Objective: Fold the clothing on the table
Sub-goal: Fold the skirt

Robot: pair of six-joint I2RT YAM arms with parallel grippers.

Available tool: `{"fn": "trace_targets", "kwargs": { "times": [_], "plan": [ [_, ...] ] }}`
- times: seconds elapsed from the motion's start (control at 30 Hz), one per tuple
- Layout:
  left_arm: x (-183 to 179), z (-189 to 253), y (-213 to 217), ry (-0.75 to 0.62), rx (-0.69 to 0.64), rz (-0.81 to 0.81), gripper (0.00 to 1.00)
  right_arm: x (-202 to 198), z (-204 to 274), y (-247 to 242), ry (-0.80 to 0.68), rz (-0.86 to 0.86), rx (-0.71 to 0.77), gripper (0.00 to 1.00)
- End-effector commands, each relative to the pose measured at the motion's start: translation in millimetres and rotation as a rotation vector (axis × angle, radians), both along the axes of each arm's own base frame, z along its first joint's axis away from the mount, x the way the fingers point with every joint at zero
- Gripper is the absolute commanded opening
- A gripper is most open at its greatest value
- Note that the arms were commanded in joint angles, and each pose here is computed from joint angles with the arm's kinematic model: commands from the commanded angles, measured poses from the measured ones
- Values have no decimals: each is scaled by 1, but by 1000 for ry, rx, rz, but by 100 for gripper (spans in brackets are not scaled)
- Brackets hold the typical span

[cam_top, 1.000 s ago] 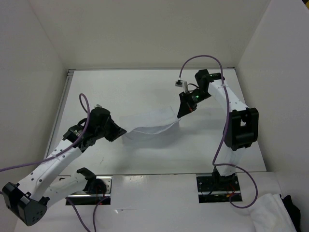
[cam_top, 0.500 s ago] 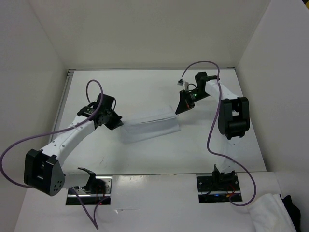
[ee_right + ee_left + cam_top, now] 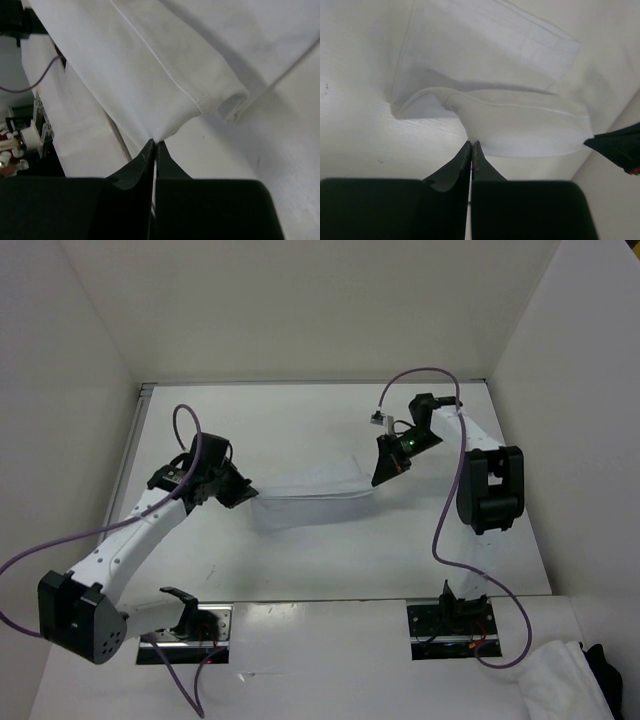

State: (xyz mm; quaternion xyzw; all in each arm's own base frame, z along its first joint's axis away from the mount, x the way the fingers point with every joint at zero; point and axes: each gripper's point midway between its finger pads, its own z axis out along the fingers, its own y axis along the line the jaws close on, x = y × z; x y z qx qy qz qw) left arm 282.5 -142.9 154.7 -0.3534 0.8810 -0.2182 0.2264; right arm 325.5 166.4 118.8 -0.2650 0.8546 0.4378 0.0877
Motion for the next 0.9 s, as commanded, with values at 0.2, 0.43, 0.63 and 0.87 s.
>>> {"fn": "trace_targets", "kwargs": {
  "times": [0.2,0.43,0.63,0.87],
  "plan": [
    [-10,57,29,-184,103,-35,0,-14,45,-15,-312,48,-76,0],
    [98,60,3,-283,83,-116,0,83,77,19,-299,-24,85,0],
    [145,163,8,-563,190,-137,0,75,161,27,-573,31,161,0],
    [84,135,18,-526,188,-134,0,47,149,2,-735,-52,68,0]
  ]
}}
